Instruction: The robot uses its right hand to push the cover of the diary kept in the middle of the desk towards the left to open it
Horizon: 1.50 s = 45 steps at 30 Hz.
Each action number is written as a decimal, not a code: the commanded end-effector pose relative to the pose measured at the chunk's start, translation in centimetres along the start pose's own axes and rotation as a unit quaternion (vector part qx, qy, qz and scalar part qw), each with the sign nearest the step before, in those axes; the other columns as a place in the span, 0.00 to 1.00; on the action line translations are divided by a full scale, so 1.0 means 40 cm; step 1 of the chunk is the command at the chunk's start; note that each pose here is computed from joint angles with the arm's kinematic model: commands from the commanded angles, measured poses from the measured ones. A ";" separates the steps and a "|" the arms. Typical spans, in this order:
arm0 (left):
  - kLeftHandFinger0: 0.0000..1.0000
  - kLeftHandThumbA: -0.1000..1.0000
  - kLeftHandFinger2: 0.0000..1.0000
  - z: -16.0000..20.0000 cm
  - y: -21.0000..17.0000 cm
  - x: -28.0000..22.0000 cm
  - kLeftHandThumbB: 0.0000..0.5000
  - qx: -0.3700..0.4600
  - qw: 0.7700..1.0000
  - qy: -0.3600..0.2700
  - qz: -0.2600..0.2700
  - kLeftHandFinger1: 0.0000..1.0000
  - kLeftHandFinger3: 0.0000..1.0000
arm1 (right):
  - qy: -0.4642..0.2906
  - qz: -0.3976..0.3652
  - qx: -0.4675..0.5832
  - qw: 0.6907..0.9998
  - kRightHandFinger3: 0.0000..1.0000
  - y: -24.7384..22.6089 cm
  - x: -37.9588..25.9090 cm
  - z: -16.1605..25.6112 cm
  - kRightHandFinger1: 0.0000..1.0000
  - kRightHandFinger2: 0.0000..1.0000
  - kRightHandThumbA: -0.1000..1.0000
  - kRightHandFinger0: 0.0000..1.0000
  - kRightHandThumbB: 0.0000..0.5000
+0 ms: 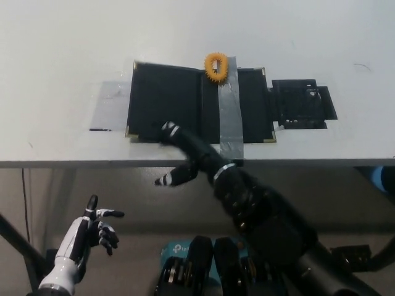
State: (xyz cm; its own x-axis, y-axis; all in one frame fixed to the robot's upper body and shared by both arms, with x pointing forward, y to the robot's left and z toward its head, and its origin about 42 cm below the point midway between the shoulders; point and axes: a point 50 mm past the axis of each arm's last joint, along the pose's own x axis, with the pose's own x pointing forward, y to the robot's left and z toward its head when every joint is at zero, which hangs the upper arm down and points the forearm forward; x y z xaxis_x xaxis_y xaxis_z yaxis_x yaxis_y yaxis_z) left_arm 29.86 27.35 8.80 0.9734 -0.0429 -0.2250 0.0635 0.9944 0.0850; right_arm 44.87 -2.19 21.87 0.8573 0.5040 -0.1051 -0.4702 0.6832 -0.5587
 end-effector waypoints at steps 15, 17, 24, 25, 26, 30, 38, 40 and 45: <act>0.21 1.00 0.26 -0.001 0.017 -0.021 1.00 -0.018 0.999 -0.029 0.026 0.24 0.47 | -0.200 -0.074 0.477 0.853 1.00 -0.359 -0.308 0.068 1.00 1.00 1.00 1.00 0.52; 0.22 1.00 0.25 -0.001 0.018 -0.022 1.00 -0.016 0.999 -0.030 0.027 0.24 0.48 | -0.215 -0.113 0.458 0.855 1.00 -0.360 -0.372 0.032 1.00 1.00 1.00 1.00 0.45; 0.18 1.00 0.26 -0.004 0.028 -0.031 1.00 -0.027 0.998 -0.033 0.039 0.23 0.48 | -0.194 -0.282 0.317 0.884 1.00 -0.346 -0.573 -0.095 1.00 1.00 1.00 1.00 0.31; 0.18 1.00 0.26 -0.004 0.030 -0.031 1.00 -0.027 0.998 -0.034 0.040 0.22 0.47 | -0.192 -0.286 0.311 0.886 1.00 -0.346 -0.580 -0.102 1.00 1.00 1.00 1.00 0.31; 0.16 1.00 0.25 -0.002 0.035 -0.030 1.00 -0.025 0.998 -0.036 0.042 0.22 0.47 | -0.187 -0.300 0.299 0.886 1.00 -0.344 -0.598 -0.121 1.00 1.00 1.00 1.00 0.29; 0.14 1.00 0.24 0.006 0.044 -0.026 1.00 -0.025 0.998 -0.038 0.048 0.21 0.48 | -0.155 -0.363 0.271 0.878 1.00 -0.344 -0.674 -0.214 1.00 1.00 1.00 1.00 0.12; 0.07 1.00 0.22 0.005 0.064 -0.026 1.00 -0.023 0.998 -0.042 0.051 0.17 0.47 | -0.086 -0.415 0.300 0.855 0.98 -0.266 -0.783 -0.385 0.98 0.96 0.86 0.92 0.25; 0.06 1.00 0.20 0.003 0.067 -0.028 1.00 -0.022 0.998 -0.041 0.053 0.16 0.47 | -0.074 -0.421 0.286 0.858 0.98 -0.246 -0.799 -0.418 0.98 0.97 0.86 0.91 0.21; 0.05 1.00 0.23 -0.001 0.069 -0.034 1.00 -0.020 0.998 -0.038 0.055 0.16 0.49 | -0.023 -0.440 0.254 0.861 0.93 -0.196 -0.833 -0.499 0.96 0.93 0.86 0.90 0.26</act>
State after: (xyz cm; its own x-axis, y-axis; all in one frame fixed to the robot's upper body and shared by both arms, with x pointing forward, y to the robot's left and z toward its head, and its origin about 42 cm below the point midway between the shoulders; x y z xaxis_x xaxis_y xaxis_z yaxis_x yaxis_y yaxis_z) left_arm 28.53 29.47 8.06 0.9722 0.0400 -0.2309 -0.0274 0.9980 0.0578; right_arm 25.25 -33.67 13.61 0.9640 -0.2646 0.0262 0.2616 0.9614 0.0850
